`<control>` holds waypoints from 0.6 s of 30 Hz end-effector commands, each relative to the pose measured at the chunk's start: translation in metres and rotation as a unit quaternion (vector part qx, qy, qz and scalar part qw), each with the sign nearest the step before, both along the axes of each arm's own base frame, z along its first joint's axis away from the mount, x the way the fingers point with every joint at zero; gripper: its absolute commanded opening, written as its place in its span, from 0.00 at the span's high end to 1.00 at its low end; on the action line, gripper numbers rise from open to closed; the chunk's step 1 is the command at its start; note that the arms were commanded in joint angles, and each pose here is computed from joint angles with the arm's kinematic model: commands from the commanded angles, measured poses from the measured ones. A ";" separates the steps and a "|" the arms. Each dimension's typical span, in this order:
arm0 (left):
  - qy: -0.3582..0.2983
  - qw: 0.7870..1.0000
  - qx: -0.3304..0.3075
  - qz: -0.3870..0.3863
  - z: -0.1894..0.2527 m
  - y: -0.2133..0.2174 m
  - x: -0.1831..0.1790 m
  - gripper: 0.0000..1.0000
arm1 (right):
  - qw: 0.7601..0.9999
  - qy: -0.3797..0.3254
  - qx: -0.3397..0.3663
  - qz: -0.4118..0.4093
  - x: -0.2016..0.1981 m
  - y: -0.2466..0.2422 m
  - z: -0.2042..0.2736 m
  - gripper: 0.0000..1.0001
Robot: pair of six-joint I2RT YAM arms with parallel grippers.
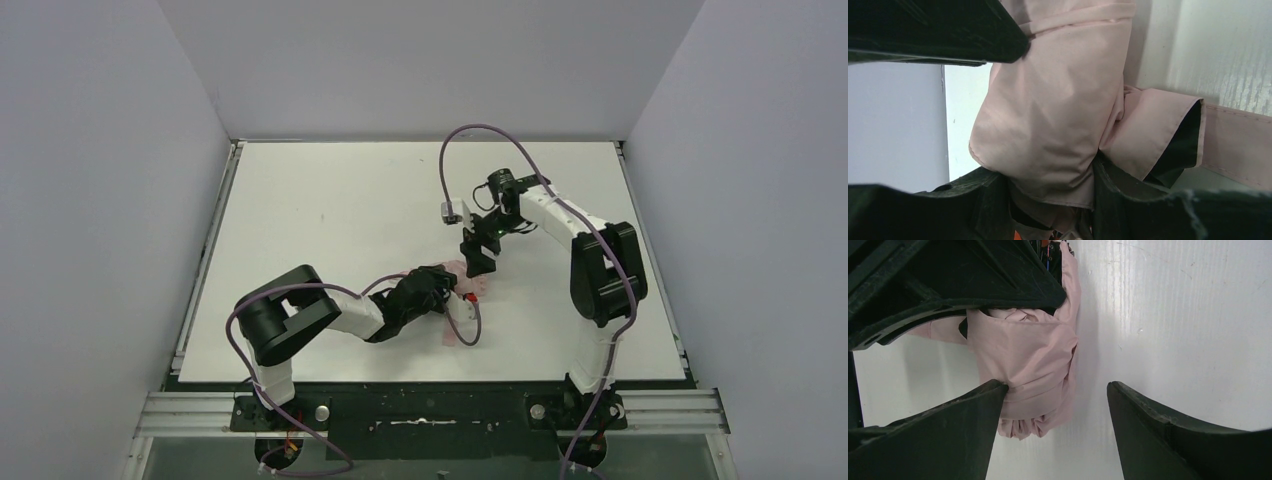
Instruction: Put away the umbrella
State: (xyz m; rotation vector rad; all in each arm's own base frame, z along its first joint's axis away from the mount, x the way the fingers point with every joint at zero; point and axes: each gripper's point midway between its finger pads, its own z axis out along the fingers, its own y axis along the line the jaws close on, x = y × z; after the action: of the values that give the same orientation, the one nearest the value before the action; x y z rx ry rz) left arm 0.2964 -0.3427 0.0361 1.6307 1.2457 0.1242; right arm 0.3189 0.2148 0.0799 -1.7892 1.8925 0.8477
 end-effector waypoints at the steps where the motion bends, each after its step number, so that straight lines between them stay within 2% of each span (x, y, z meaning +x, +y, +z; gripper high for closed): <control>1: 0.050 0.996 0.064 -0.034 -0.039 0.015 -0.028 1.00 | 1.000 -0.001 0.004 0.025 0.002 0.008 -0.002 0.24; 12: 0.045 0.997 0.058 -0.029 -0.038 0.014 -0.027 1.00 | 0.998 0.044 -0.050 0.015 -0.003 -0.002 -0.047 0.27; 18: 0.045 0.998 0.032 -0.021 -0.024 0.009 -0.025 1.00 | 0.995 0.063 -0.076 0.001 -0.003 -0.008 -0.061 0.42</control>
State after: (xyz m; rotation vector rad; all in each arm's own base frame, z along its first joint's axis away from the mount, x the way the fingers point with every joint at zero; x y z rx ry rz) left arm 0.2929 -0.3423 0.0338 1.6504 1.2312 0.1301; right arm 0.2968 0.2161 0.0400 -1.8034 2.0686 0.9997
